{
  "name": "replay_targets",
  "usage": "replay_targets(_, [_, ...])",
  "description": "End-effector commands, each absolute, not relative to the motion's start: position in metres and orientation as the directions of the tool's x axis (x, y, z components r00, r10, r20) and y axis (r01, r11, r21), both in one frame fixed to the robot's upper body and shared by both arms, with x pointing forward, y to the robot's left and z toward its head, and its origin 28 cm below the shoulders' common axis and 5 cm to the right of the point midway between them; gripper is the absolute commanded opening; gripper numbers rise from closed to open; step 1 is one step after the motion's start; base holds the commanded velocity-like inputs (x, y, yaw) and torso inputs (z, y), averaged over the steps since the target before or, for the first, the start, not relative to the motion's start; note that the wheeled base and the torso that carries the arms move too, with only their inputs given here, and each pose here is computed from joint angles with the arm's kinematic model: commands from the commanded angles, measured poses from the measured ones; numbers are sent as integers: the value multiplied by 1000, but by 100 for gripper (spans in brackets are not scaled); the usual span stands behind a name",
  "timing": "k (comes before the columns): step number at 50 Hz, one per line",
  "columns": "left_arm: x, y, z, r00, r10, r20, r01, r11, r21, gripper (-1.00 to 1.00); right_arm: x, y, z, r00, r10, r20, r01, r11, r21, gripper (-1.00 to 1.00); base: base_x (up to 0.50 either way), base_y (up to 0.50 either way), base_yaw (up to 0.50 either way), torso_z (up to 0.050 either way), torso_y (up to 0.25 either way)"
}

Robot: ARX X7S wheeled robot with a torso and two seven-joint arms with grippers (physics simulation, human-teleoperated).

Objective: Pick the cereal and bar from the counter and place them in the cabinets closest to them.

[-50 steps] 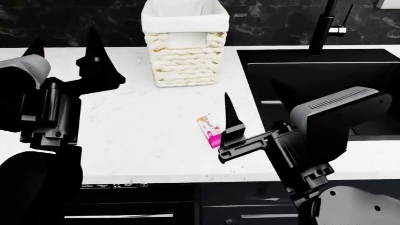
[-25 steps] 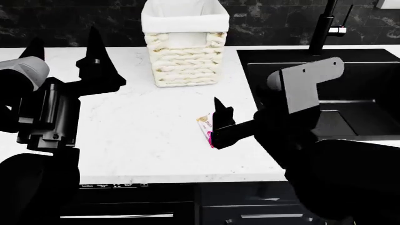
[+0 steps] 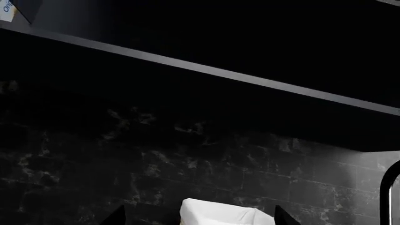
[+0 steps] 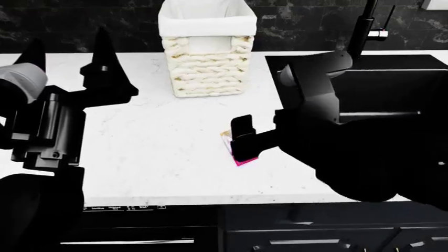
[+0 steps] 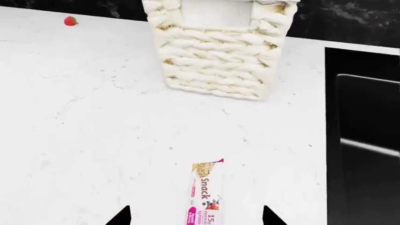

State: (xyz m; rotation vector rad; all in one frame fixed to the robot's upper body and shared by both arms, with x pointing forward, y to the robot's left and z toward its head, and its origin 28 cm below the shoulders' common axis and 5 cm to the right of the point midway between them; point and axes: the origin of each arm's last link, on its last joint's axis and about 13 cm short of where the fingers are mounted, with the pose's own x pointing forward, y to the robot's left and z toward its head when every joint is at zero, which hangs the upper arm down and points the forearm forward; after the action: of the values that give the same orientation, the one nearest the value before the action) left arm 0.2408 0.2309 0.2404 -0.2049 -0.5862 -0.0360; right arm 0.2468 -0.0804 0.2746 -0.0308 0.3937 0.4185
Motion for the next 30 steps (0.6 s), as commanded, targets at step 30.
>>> replay_targets(30, [238, 234, 244, 829, 25, 559, 100, 976, -193, 100, 281, -70, 253, 729, 369, -577, -419, 907, 51, 100, 0, 0, 0, 0, 0])
